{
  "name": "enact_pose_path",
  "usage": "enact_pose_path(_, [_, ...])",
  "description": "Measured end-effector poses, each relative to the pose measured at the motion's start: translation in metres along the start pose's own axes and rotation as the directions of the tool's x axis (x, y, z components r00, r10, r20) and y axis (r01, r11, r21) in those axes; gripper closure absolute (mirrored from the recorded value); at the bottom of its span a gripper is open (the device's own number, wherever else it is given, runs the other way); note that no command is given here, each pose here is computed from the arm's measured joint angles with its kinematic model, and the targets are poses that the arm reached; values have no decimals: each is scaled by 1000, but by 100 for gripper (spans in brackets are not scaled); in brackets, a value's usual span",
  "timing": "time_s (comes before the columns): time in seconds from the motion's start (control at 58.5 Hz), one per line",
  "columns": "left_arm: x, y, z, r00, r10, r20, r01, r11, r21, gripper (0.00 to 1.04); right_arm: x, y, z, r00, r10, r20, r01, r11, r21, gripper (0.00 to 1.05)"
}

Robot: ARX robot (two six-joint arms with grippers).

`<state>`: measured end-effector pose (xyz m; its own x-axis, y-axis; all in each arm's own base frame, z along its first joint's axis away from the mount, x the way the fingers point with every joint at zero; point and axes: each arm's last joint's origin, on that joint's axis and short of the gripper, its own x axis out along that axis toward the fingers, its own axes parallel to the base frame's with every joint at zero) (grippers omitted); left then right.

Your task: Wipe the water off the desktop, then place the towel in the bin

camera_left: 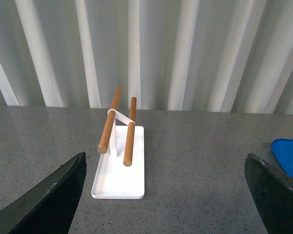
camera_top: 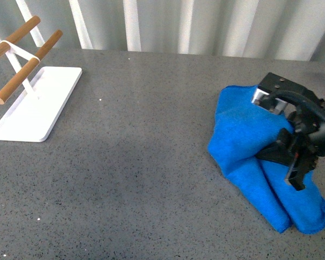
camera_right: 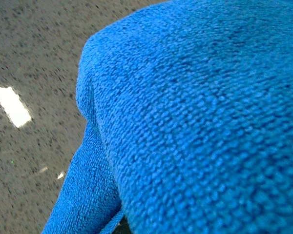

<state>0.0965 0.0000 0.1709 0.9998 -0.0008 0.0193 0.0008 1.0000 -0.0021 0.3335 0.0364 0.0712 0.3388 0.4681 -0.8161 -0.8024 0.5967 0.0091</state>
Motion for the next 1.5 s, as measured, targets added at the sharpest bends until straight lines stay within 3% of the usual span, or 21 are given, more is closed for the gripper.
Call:
enact_pose_path(0.393, [0,0,0,1000,0,0,0,1000,0,7,-45,-30,-32,994,-107,-17,108,992,61,101])
enact_pose_path(0.581, [0,0,0,1000,0,0,0,1000,0,7,-61,-46,-35,988,-156,-18,157,985,71,101])
enact_pose_path(0.735, [0,0,0,1000,0,0,0,1000,0,7,-81,-62,-21,976,-217,5,216,975,58,101])
enact_pose_path(0.974, [0,0,0,1000,0,0,0,1000,0,7,-124,-87,22,941,-327,88,327,945,13,101])
enact_pose_path(1.179, [0,0,0,1000,0,0,0,1000,0,7,-180,-110,59,871,-455,185,454,890,49,101])
enact_pose_path(1.316, [0,0,0,1000,0,0,0,1000,0,7,-218,-123,62,829,-517,213,506,856,107,101])
enact_pose_path(1.504, [0,0,0,1000,0,0,0,1000,0,7,-255,-139,36,795,-582,170,550,810,202,101])
